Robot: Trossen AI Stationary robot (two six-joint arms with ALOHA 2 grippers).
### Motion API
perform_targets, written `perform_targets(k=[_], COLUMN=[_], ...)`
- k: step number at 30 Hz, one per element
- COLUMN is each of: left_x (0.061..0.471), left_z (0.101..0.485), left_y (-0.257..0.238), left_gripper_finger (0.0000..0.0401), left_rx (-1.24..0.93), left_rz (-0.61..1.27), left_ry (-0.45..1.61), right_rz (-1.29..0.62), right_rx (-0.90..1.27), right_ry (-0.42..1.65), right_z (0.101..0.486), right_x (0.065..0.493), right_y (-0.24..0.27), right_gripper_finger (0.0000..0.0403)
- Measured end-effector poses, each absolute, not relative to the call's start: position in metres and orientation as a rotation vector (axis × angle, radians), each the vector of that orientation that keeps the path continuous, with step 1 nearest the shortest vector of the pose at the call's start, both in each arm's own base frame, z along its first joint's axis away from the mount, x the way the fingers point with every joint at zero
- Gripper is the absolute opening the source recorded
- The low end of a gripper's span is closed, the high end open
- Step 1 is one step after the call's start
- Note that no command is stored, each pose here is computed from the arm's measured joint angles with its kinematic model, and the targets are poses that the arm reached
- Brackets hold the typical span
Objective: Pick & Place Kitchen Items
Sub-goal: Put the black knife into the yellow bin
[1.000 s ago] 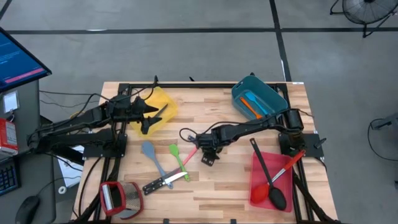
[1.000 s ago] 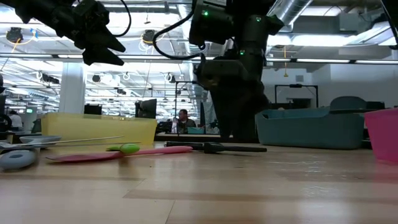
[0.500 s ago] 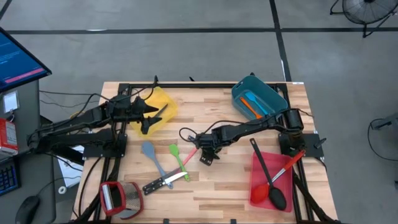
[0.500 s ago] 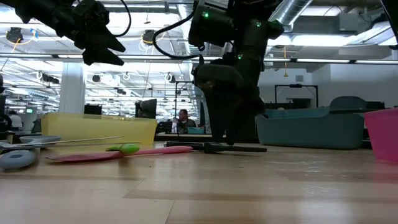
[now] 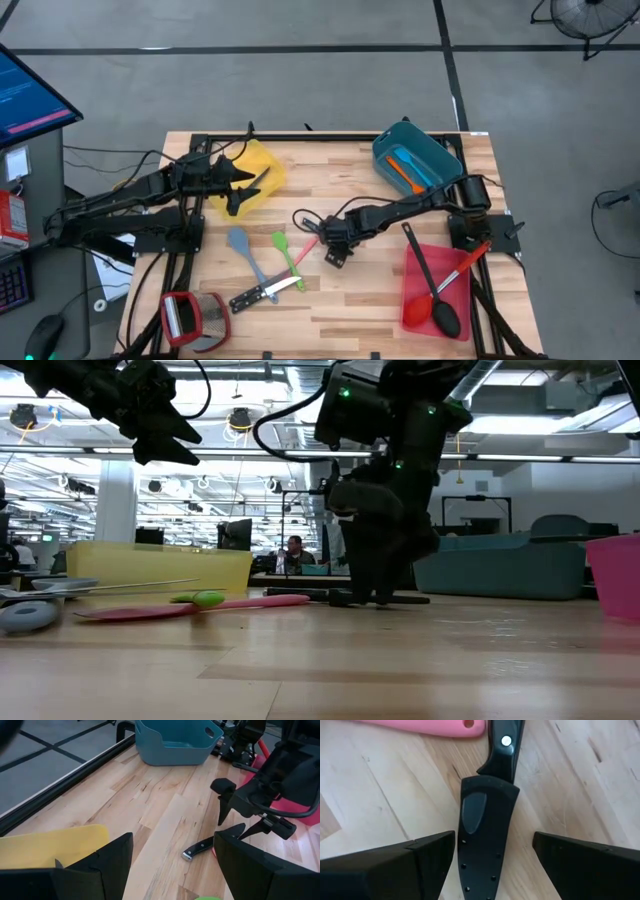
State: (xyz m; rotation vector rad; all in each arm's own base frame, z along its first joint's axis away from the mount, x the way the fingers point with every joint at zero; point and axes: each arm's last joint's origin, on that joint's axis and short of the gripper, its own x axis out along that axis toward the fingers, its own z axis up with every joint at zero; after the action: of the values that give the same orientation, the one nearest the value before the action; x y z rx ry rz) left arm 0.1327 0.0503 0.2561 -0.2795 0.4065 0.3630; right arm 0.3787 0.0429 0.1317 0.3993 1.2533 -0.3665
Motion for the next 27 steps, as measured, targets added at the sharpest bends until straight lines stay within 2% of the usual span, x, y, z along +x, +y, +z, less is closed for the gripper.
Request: perform_targets(k=[17, 20, 25, 27], left_x=[0.133, 0.133, 0.133, 0.133], left_z=[0.256, 0.256, 0.256, 0.256], left_y=[0.050, 0.050, 0.051, 0.051], left_gripper_finger=[0.0257, 0.0257, 0.0257, 0.0257], left_rx=[-0.286, -0.285, -0.282, -0.282], left_rz=[0.364, 0.368, 0.379, 0.380], left_ry=[0.405, 0.405, 0.404, 0.405], right_rz=[-0.401, -0.415, -0.427, -0.424], right_rx=[0.324, 0.322, 0.335, 0.329], right_ry=[1.335, 1.346, 1.355, 1.354], right_z=[0.117, 0.121, 0.123, 0.124], right_x=[0.380, 0.381, 0.382, 0.383], right_y=[0.044, 0.041, 0.036, 0.036], right_gripper_finger=[0.0260, 0.0226, 0.0134, 0.0116])
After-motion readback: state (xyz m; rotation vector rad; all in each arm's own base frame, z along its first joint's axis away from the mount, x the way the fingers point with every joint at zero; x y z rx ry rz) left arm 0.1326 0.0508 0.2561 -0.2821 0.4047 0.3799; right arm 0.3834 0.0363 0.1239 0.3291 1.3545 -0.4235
